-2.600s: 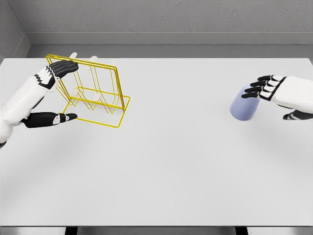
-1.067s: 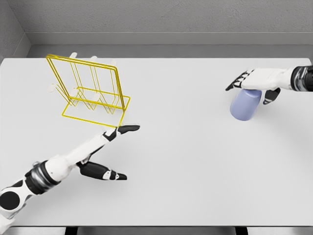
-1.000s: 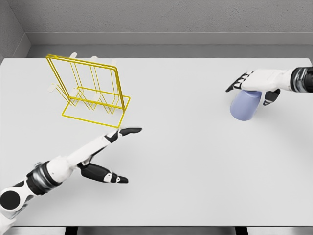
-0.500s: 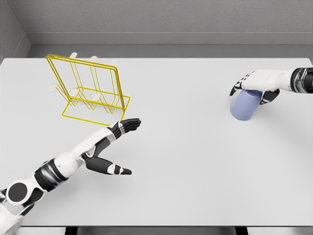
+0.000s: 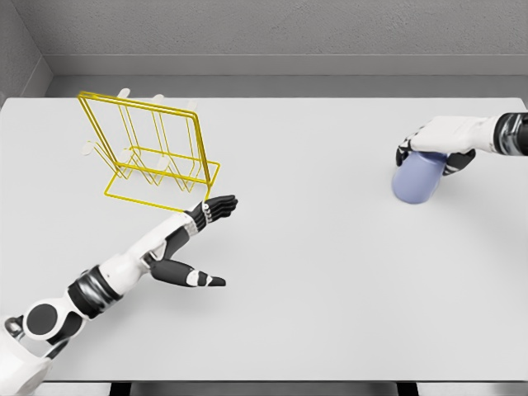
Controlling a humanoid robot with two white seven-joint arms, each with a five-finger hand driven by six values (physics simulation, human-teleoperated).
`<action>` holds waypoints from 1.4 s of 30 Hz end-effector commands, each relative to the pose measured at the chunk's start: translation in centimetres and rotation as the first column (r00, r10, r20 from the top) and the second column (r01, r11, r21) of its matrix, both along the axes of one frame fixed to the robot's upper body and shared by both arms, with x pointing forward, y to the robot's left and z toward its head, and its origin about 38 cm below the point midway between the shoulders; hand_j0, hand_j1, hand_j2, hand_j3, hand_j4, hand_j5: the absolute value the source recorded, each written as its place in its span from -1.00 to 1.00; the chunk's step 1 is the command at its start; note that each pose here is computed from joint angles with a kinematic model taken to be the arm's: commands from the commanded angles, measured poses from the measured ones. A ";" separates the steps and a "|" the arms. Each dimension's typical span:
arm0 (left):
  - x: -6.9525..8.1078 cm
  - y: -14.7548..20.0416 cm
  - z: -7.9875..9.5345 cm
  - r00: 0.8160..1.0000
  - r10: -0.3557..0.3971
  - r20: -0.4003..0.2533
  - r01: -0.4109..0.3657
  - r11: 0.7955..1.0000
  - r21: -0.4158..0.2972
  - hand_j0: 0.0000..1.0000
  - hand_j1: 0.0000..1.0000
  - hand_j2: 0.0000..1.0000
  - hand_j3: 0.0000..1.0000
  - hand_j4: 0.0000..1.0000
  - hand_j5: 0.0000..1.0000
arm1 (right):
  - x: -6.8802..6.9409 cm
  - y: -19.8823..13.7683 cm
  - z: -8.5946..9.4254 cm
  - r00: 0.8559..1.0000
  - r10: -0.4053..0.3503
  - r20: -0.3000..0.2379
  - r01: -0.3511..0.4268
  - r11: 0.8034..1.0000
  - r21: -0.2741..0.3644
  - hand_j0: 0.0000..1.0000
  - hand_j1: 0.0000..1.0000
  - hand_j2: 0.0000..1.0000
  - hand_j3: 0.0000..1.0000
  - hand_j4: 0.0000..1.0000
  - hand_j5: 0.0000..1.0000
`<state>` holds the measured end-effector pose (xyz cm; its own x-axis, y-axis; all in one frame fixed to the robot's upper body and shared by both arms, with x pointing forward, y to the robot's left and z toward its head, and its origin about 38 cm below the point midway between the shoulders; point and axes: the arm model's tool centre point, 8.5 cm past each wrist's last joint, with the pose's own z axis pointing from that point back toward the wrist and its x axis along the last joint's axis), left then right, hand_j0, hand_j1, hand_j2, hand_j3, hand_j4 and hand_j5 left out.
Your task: Place the cup on the cup holder with both arms
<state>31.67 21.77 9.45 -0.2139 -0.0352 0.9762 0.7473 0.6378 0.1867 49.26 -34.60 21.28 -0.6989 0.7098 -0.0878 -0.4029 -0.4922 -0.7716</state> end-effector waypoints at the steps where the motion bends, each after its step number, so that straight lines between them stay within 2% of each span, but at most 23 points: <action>1: 0.2 0.0 -0.6 1.000 0.013 -0.018 -0.013 1.000 -0.005 1.00 1.00 1.00 1.00 1.00 1.00 | 0.1 -0.4 1.3 0.999 -0.012 0.030 0.012 1.000 0.023 0.06 0.06 0.06 0.06 0.06 0.06; 4: 0.2 0.0 -0.7 1.000 0.016 -0.024 -0.016 1.000 -0.008 1.00 1.00 1.00 1.00 1.00 1.00 | -0.3 -0.1 2.3 0.998 0.014 0.055 -0.015 1.000 0.017 -0.02 -0.02 -0.02 -0.02 -0.02 -0.02; 5: 0.2 0.0 -1.1 0.998 0.021 -0.054 -0.021 1.000 0.011 1.00 1.00 1.00 1.00 1.00 1.00 | -0.9 -0.2 3.0 0.997 0.031 0.069 -0.032 0.999 0.003 -0.04 -0.04 -0.04 -0.04 -0.04 -0.04; 6: 0.3 0.0 -1.1 0.998 0.022 -0.058 -0.021 1.000 0.014 1.00 1.00 1.00 1.00 1.00 1.00 | -1.5 0.1 3.8 0.994 0.062 0.088 -0.061 0.998 -0.014 -0.11 -0.11 -0.11 -0.11 -0.11 -0.11; 8: 0.5 0.1 -2.0 0.996 0.040 -0.079 -0.039 0.999 0.017 1.00 1.00 1.00 1.00 1.00 1.00 | -2.6 0.8 4.3 0.989 0.107 0.101 -0.104 0.994 -0.032 -0.11 -0.11 -0.11 -0.11 -0.11 -0.11; 9: 0.5 -0.1 -2.2 0.996 0.039 -0.082 -0.038 0.999 0.014 1.00 1.00 1.00 1.00 1.00 1.00 | -3.4 1.6 4.4 0.984 0.144 0.107 -0.140 0.989 -0.044 -0.11 -0.11 -0.11 -0.11 -0.11 -0.11; 10: 0.5 -0.1 -2.2 0.996 0.041 -0.083 -0.040 0.999 0.014 1.00 1.00 1.00 1.00 1.00 1.00 | -4.4 3.0 4.9 0.972 0.199 0.122 -0.194 0.980 -0.052 -0.11 -0.11 -0.11 -0.11 -0.11 -0.11; 13: 0.8 0.1 -3.3 0.992 0.063 -0.106 -0.061 0.998 0.020 1.00 1.00 1.00 1.00 1.00 1.00 | -5.3 4.3 4.4 0.962 0.245 0.118 -0.240 0.969 -0.055 -0.11 -0.11 -0.11 -0.11 -0.11 -0.11; 15: 0.8 0.2 -3.4 0.992 0.066 -0.108 -0.064 0.998 0.023 1.00 1.00 1.00 1.00 1.00 1.00 | -6.3 5.6 4.9 0.946 0.297 0.133 -0.291 0.955 -0.066 -0.11 -0.11 -0.11 -0.11 -0.11 -0.11; 17: 0.8 0.2 -3.4 0.992 0.066 -0.108 -0.064 0.998 0.023 1.00 1.00 1.00 1.00 1.00 1.00 | -7.5 7.0 5.7 0.923 0.355 0.152 -0.346 0.935 -0.081 -0.11 -0.11 -0.11 -0.11 -0.11 -0.11; 19: 0.9 0.2 -3.4 0.992 0.066 -0.108 -0.064 0.998 0.024 1.00 1.00 1.00 1.00 1.00 1.00 | -8.4 8.2 5.5 0.906 0.397 0.150 -0.389 0.918 -0.080 -0.11 -0.11 -0.11 -0.11 -0.11 -0.11; 21: 0.9 0.2 -3.4 0.992 0.066 -0.107 -0.064 0.998 0.023 1.00 1.00 1.00 1.00 1.00 1.00 | -9.6 9.8 5.3 0.880 0.451 0.148 -0.443 0.893 -0.081 -0.11 -0.11 -0.11 -0.11 -0.11 -0.11; 22: 0.9 0.2 -3.4 0.992 0.066 -0.108 -0.064 0.998 0.024 1.00 1.00 1.00 1.00 1.00 1.00 | -9.9 10.2 5.1 0.874 0.465 0.142 -0.458 0.885 -0.080 -0.10 -0.10 -0.10 -0.10 -0.10 -0.10; 26: 0.9 0.3 -3.5 0.992 0.069 -0.110 -0.067 0.997 0.025 1.00 1.00 1.00 1.00 1.00 1.00 | -10.3 10.9 4.0 0.868 0.483 0.113 -0.479 0.875 -0.067 -0.10 -0.10 -0.10 -0.10 -0.10 -0.10; 31: 1.0 0.4 -3.4 0.991 0.073 -0.108 -0.070 0.997 0.026 1.00 1.00 1.00 1.00 1.00 1.00 | -10.6 13.9 3.0 0.838 0.534 0.112 -0.535 0.844 -0.019 -0.10 -0.10 -0.10 -0.10 -0.10 -0.10; 36: 1.2 0.5 -3.4 0.991 0.075 -0.107 -0.072 0.997 0.029 1.00 1.00 1.00 1.00 1.00 1.00 | -10.6 15.2 3.0 0.825 0.551 0.122 -0.556 0.831 0.001 -0.09 -0.09 -0.09 -0.09 -0.09 -0.09; 39: 1.2 0.5 -3.5 0.991 0.074 -0.108 -0.071 0.997 0.030 1.00 1.00 1.00 1.00 1.00 1.00 | -10.8 16.8 3.0 0.807 0.574 0.137 -0.582 0.813 0.025 -0.10 -0.10 -0.10 -0.10 -0.10 -0.10; 42: 1.2 0.4 -3.5 0.991 0.074 -0.108 -0.071 0.997 0.029 1.00 1.00 1.00 1.00 1.00 1.00 | -10.9 17.8 3.0 0.796 0.588 0.144 -0.598 0.800 0.040 -0.10 -0.10 -0.10 -0.10 -0.10 -0.10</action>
<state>32.89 22.20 5.98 -0.1045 -0.0746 0.9917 0.7162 0.6862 0.1271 38.47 -17.58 24.23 -0.9698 0.1781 -0.1668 0.0409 -0.5551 -0.8308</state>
